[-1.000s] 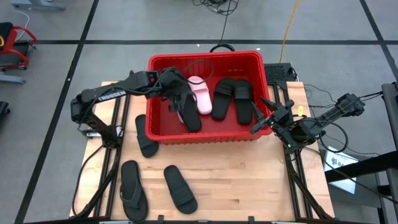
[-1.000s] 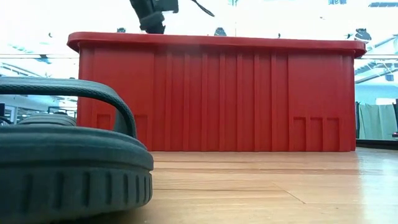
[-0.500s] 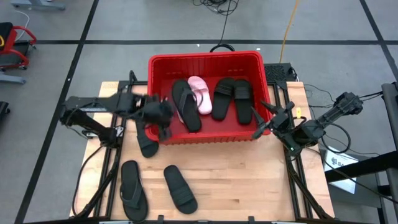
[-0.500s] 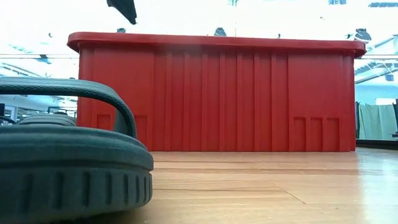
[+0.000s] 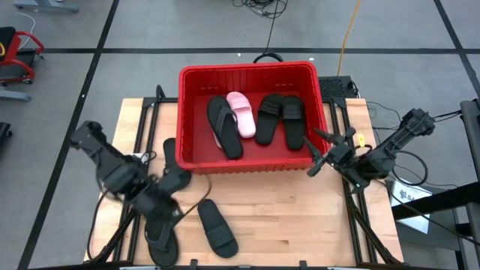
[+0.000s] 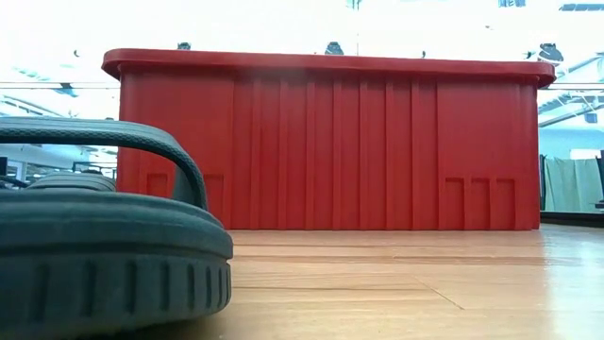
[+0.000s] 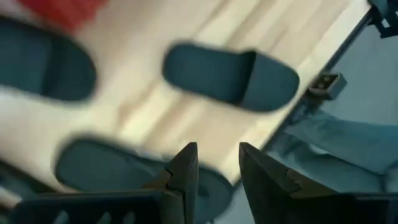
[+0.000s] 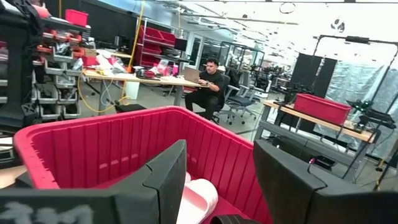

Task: Pick and place slides into bin
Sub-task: Put the black slipper into the red bin

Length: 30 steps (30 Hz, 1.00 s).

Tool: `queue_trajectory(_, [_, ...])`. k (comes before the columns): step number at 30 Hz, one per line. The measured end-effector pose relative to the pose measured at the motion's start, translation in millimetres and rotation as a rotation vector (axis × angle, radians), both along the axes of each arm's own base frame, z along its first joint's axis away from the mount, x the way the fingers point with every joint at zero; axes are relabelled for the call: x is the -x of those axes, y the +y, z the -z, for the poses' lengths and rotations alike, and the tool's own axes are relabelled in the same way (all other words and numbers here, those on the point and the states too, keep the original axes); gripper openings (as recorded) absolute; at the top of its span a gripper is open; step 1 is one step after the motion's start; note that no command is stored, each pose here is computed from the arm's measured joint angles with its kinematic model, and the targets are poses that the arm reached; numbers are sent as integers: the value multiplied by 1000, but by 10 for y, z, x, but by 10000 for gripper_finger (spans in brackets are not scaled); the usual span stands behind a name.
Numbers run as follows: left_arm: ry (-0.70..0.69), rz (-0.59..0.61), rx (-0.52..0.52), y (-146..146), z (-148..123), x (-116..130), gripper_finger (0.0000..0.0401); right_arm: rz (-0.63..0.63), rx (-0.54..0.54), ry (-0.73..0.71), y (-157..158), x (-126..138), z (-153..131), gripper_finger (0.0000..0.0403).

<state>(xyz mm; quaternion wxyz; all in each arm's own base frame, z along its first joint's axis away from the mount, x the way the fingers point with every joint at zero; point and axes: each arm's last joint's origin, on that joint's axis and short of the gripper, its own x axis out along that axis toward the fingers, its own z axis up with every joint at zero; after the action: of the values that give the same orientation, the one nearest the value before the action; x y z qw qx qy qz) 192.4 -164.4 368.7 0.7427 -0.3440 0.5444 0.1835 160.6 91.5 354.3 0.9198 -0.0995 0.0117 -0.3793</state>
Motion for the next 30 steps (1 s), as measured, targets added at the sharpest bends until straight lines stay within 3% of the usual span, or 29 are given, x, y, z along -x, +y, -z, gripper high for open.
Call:
queue_trajectory(6, [76, -121, 37, -394, 148, 188, 108, -26, 0, 0, 41, 24, 0, 176])
queue_trajectory(13, [202, -196, -44, -666, 425, 241, 108, -42, -2, -2, 66, 40, 0, 176])
queue_trajectory(18, [258, -206, -68, -739, 731, 205, 108, -57, -6, -6, 89, 53, 0, 176])
queue_trajectory(25, [392, -218, -1, -718, 1267, 204, 108, -63, -18, -17, 98, 59, 0, 176])
queue_trajectory(30, [401, -203, 35, -691, 1483, 201, 108, -64, -23, -21, 97, 59, -1, 176])
